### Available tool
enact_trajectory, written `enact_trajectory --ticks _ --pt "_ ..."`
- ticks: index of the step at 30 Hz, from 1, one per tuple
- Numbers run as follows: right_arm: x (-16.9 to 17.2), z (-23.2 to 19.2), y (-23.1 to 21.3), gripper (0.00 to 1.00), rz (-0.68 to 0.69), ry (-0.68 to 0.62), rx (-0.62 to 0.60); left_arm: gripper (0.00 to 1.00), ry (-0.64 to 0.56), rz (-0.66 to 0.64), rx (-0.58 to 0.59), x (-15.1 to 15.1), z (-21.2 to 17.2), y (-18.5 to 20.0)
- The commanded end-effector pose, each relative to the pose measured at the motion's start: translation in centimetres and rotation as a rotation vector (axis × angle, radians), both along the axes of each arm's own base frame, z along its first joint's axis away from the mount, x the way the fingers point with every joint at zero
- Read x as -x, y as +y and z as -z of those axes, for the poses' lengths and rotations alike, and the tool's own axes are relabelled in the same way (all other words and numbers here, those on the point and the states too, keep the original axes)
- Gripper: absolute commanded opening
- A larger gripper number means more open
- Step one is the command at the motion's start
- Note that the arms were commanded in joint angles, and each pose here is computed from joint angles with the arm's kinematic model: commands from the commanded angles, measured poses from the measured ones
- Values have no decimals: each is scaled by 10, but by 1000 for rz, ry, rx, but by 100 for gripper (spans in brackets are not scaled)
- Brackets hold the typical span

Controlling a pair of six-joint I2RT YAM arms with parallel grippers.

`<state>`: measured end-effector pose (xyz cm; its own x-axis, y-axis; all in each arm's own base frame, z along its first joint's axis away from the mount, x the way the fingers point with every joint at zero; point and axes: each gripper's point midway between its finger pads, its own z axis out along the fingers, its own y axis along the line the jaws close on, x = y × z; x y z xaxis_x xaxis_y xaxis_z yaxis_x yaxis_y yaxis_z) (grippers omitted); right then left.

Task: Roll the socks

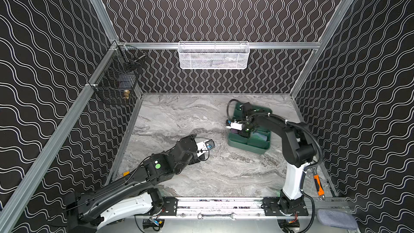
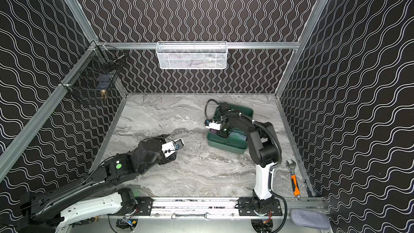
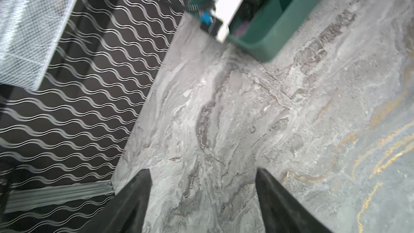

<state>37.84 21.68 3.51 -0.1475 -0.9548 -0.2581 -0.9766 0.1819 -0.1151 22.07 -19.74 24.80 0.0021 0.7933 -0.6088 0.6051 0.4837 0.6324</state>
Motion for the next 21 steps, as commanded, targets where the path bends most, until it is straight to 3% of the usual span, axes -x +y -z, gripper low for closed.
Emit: enact_trajectory --ticks 1,7,9,10,13,16,17,21 --pt "33 16 36 0 -58 131 -24 81 -58 -72 71 -5 -23 11" --pt "18 9 103 3 -75 24 -169 86 -132 -123 106 -8 -48 27" --pt "11 2 108 14 -53 -10 -202 86 -135 -134 90 -8 -51 30" --pt "10 -1 107 26 -54 -28 -203 86 -137 -143 81 -8 -51 33" --pt "16 -18 102 47 -96 -71 -202 86 -147 -145 71 -7 -52 38" --pt "22 -46 99 57 -145 -130 -216 90 -176 -142 79 -7 -60 42" --pt "25 -57 98 69 -159 -139 -224 93 -198 -156 90 -9 -66 45" --pt "32 -113 94 74 -180 -228 -287 98 -271 -214 161 -26 -90 55"
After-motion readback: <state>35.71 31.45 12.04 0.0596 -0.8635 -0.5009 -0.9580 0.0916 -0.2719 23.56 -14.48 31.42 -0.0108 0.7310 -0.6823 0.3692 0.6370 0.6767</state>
